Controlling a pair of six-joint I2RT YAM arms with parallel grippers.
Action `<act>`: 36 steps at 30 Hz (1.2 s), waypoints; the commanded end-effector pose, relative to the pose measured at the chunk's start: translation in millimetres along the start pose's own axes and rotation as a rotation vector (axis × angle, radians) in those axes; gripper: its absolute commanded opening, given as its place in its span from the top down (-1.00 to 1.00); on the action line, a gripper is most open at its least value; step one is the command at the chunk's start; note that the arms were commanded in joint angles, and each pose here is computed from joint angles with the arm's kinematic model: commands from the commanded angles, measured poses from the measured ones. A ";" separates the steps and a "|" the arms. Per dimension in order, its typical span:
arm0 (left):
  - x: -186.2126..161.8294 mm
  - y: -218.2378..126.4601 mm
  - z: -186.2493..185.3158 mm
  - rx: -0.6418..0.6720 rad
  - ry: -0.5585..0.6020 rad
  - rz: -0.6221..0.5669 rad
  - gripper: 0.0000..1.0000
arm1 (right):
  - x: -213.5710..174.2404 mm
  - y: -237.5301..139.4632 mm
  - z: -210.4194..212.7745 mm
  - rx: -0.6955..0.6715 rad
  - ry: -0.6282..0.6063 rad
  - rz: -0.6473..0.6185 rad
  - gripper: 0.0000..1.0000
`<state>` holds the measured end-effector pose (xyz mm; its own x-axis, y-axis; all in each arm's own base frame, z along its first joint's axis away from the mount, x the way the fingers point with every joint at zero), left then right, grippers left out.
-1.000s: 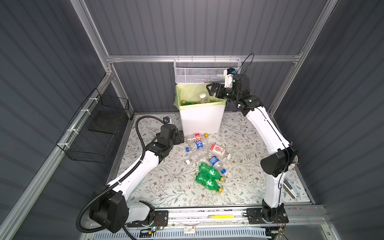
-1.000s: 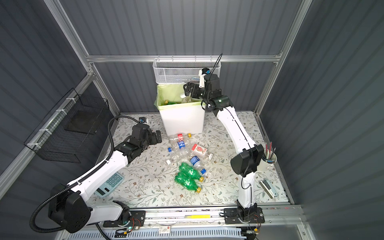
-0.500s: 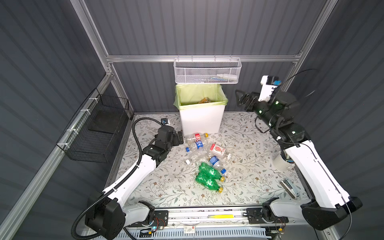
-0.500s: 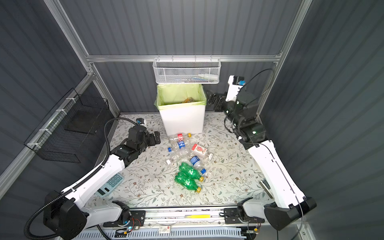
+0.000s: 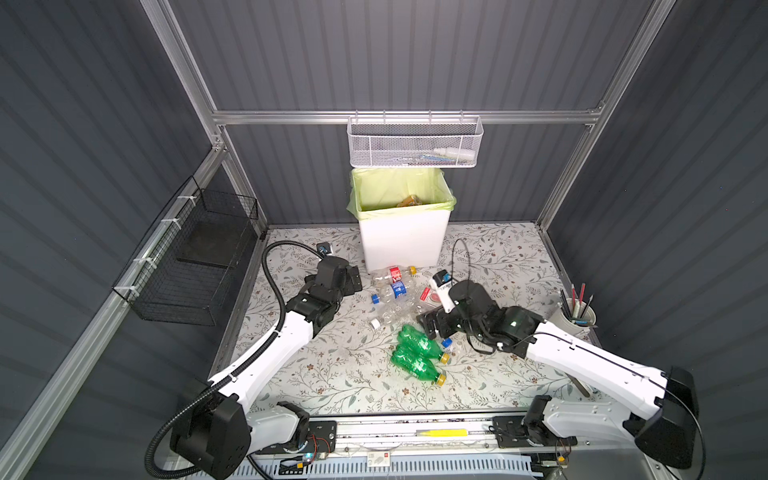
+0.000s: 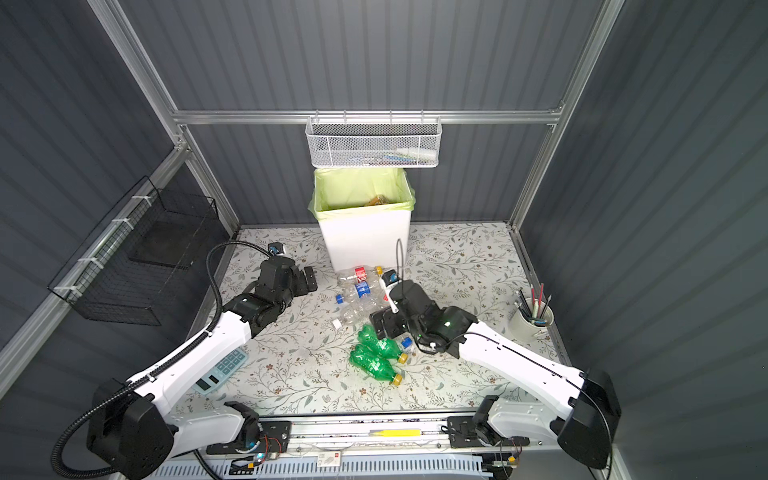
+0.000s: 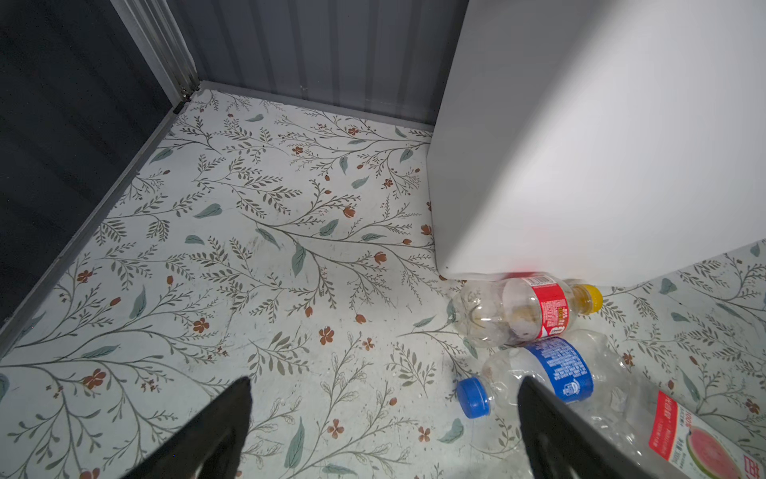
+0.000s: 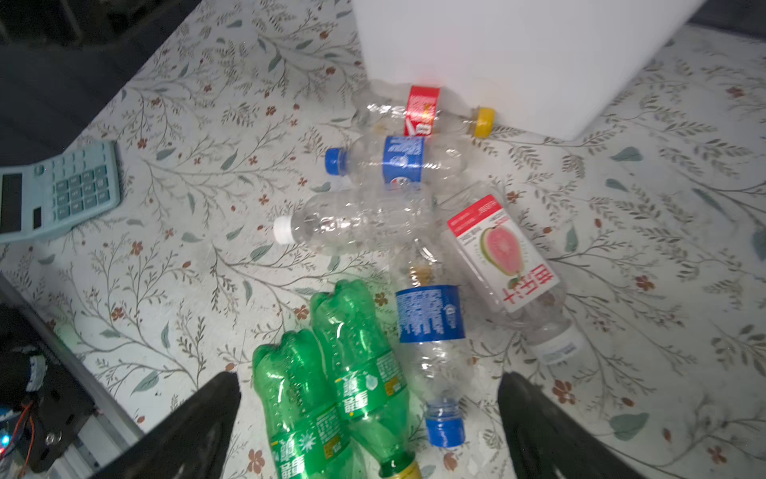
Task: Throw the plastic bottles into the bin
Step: 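Lower the right gripper onto the two green soda bottles, then close the right gripper on a green soda bottle and lift it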
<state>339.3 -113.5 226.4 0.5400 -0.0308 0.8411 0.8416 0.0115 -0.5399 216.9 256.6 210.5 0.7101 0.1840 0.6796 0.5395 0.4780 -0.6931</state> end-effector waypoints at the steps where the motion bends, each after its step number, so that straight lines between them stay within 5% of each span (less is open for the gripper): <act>1: 9.5 1.9 2.9 0.023 -0.016 -0.025 -0.99 | -26.8 14.0 15.0 -0.062 -0.080 0.122 -0.98; 14: 5.5 -6.5 10.3 0.039 -0.024 -0.029 -1.00 | -86.4 56.9 58.2 -0.090 -0.310 0.402 -0.77; 36: -4.2 -8.1 18.0 0.077 -0.012 -0.012 -1.00 | -126.9 93.1 52.5 -0.189 -0.397 0.634 -0.36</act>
<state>335.3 -104.9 225.7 0.5344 -0.0301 0.8447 0.8447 0.0560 -0.5323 156.9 325.4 72.6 0.7185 0.6709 0.1837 0.1913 0.0634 -0.9795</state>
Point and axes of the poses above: each gripper's point midway between its finger pads, its own y axis out along the fingers, its own z axis along the line the jaws close on, x = y × z, the point moved 3 cm from there along -y, back along the fingers, and after that the axes turned 10 degrees about y, right-handed, at the moved point
